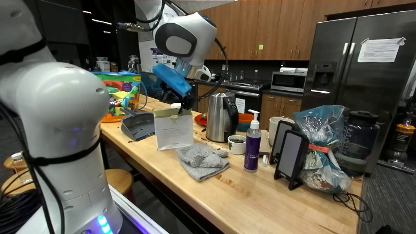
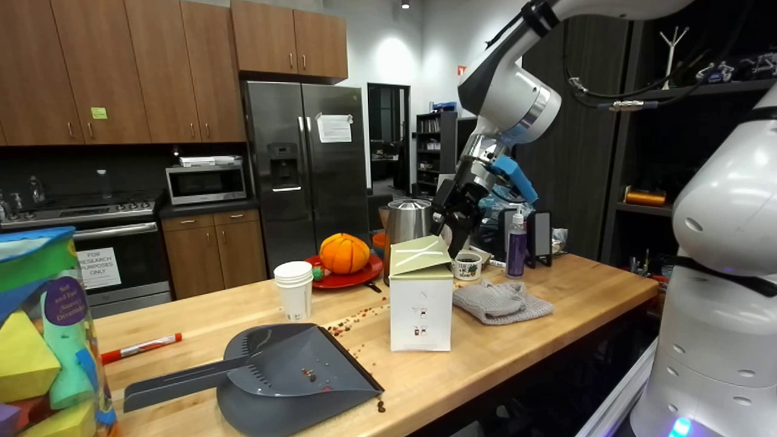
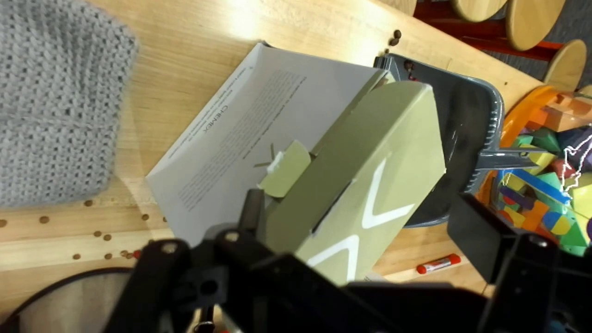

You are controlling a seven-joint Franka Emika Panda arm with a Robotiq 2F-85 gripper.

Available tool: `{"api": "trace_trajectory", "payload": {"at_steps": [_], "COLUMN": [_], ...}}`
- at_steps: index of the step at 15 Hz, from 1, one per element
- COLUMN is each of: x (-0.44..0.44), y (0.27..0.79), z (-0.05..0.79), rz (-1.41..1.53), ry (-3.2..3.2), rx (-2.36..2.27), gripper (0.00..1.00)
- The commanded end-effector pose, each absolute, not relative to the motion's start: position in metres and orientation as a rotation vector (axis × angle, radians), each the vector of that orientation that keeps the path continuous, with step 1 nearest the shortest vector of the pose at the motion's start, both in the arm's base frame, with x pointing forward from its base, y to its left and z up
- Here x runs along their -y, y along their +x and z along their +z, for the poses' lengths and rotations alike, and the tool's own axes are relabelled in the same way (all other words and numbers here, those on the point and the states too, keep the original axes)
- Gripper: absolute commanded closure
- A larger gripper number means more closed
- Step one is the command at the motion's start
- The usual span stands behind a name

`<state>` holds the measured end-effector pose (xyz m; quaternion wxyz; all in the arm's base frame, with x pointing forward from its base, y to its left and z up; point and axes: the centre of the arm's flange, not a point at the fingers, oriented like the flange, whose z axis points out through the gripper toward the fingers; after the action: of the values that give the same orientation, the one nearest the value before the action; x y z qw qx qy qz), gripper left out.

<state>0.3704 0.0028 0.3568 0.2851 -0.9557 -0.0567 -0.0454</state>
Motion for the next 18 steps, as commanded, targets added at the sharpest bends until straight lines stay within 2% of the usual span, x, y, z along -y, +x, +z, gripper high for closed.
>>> {"api": "trace_trajectory", "payload": {"at_steps": [1, 18], "x": [-0.008, -0.025], "y": [0.368, 0.381], "z": [0.363, 0.35], "rz": [-0.117, -0.056], "ry": [-2.551, -2.535], "rx": [0.166, 0.219], "gripper": [0.0, 0.0]}}
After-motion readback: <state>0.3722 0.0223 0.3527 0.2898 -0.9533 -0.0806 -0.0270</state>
